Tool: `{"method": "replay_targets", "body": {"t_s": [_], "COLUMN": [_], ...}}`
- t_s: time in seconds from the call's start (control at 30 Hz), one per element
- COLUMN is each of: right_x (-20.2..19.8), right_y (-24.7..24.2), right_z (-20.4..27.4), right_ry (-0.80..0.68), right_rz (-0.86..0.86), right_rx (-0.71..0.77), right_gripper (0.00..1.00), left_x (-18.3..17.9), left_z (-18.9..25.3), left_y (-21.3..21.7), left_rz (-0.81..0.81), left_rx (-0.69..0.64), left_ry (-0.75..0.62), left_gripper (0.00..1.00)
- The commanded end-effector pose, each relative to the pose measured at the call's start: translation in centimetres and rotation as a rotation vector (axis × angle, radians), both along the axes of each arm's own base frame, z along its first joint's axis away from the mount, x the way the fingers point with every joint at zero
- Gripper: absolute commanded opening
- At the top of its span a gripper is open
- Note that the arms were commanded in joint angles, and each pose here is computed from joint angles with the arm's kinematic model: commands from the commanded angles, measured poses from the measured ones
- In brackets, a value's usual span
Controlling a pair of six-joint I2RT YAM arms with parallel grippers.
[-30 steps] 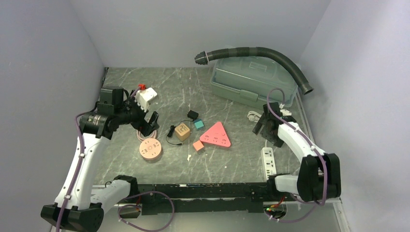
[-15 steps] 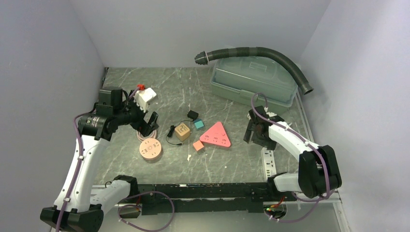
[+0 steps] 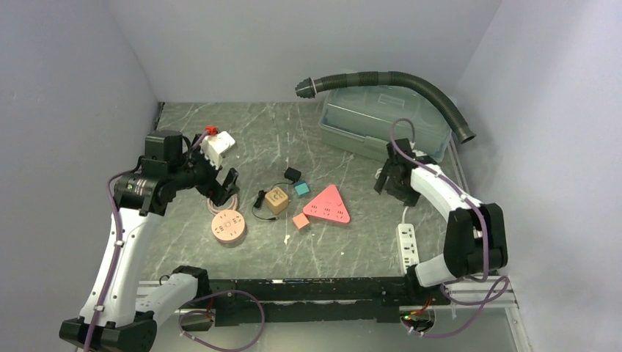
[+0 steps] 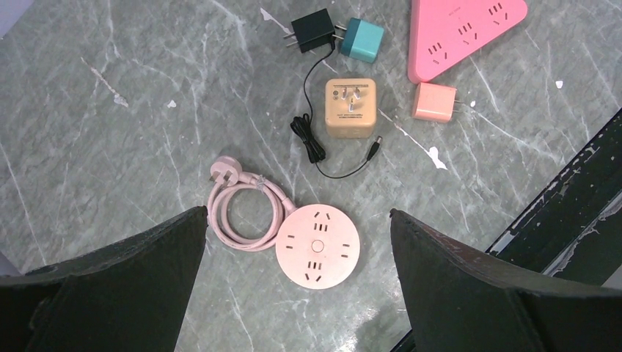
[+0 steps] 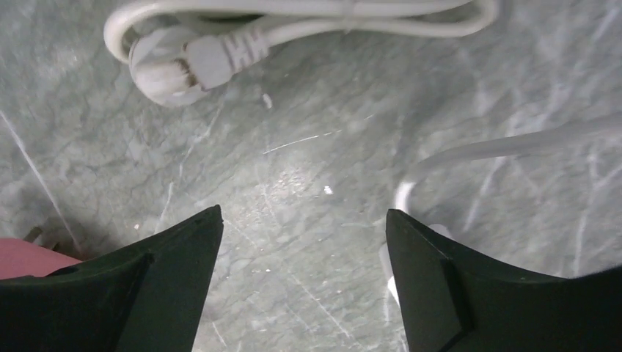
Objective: Insert the plug
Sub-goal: Move the socket to the center of the board.
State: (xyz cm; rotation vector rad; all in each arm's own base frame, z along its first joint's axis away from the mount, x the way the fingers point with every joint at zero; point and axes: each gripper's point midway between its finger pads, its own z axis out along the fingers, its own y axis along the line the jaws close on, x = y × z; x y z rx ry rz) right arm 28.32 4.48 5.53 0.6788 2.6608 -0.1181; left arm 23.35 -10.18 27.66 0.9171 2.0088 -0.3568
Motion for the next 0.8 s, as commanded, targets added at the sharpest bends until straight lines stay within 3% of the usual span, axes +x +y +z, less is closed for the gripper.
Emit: {"method": "replay_targets", "body": {"t_s": [0.0,0.43,0.57,0.63,0.7,0.77], "right_x": [-0.1,-2.7,-1.3,-0.4,0.6,1.4], "right_y": [-2.1,-5.2,-5.2,-4.9,-4.5,-3.9], "right_z": [3.2,-1.0,-1.3,-1.4,-1.4,-1.2], "right_ry": [-0.060,0.042,0.021,-0.004,-0.040,-0.071], "right_rz": [0.007,-0.036,-0.062,-0.071,-0.078,-0.088], "right_rx": [-0.045,-0.110,-0.110,-0.099,-0.084,-0.063], "right_gripper": [0.89,0.91,0.85,0.70,0.37,0.14], "left_x": [-0.3,-0.9,-0.9,-0.9,-0.9,-0.9], "left_z": [1.2,1.7,2.0,2.0,1.9,1.8], "left_y": [-0.2,-0.1,0.0,0.1,0.1,0.2], "left_rz": [0.002,-0.005,0.000,0.003,0.005,0.005], "left_rx": [-0.024,-0.017,-0.015,-0.013,-0.011,-0.005], "left_ry": [-0.036,-0.038,-0.044,-0.043,-0.041,-0.039], "left_gripper": [1.00,1.00,1.00,1.00,1.00,1.00]}}
